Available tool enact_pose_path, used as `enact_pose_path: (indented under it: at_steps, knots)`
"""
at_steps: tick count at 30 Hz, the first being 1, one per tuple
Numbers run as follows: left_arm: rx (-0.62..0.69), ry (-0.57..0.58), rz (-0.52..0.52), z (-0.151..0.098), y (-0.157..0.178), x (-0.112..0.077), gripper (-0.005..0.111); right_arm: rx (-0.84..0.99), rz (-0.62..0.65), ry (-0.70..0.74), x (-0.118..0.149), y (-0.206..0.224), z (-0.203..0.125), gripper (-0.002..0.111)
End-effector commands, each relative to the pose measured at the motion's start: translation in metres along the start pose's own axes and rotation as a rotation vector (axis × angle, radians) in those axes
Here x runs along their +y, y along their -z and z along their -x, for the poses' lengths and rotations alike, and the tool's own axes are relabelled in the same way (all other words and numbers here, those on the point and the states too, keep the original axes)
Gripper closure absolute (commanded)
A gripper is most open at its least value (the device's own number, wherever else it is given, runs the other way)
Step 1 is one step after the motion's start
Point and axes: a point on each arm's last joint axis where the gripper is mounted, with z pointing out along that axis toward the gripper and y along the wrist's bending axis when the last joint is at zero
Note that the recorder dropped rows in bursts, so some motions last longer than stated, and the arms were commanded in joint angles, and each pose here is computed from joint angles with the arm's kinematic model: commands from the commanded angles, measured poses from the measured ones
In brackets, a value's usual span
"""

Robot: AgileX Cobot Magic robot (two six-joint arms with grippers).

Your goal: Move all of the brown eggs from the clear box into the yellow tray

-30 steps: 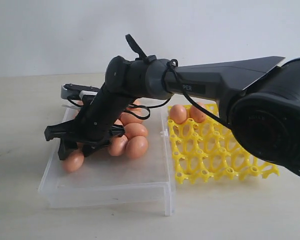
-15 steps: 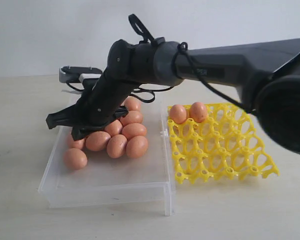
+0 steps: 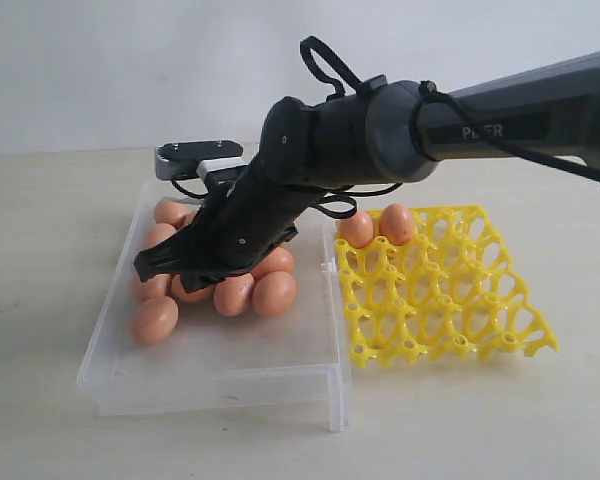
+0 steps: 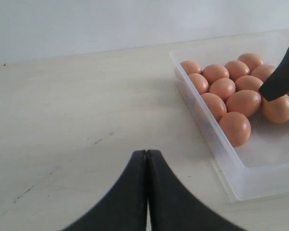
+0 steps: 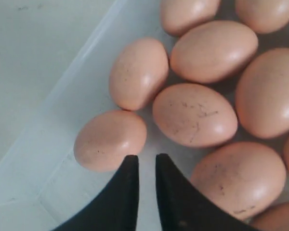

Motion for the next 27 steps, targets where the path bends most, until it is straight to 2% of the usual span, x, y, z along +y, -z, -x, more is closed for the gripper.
enact_pose_path:
  at_steps: [1,3,5,17,27]
  knots:
    - [-0.019,0.0,-0.003,0.002,0.001,0.0,0.107,0.054,-0.006,-0.056,-0.019,0.002,0.0,0.069]
    - [-0.019,0.0,-0.003,0.002,0.001,0.0,0.107,0.077,-0.01,-0.093,-0.028,-0.001,-0.001,0.058]
    - [-0.019,0.0,-0.003,0.002,0.001,0.0,0.107,0.078,-0.02,-0.127,-0.037,-0.002,-0.001,0.052]
    - [-0.019,0.0,-0.003,0.002,0.001,0.0,0.107,0.05,-0.048,-0.251,-0.065,0.001,0.002,0.052]
    - [-0.019,0.0,-0.003,0.002,0.001,0.0,0.107,0.076,-0.025,-0.322,-0.066,-0.005,-0.002,0.052]
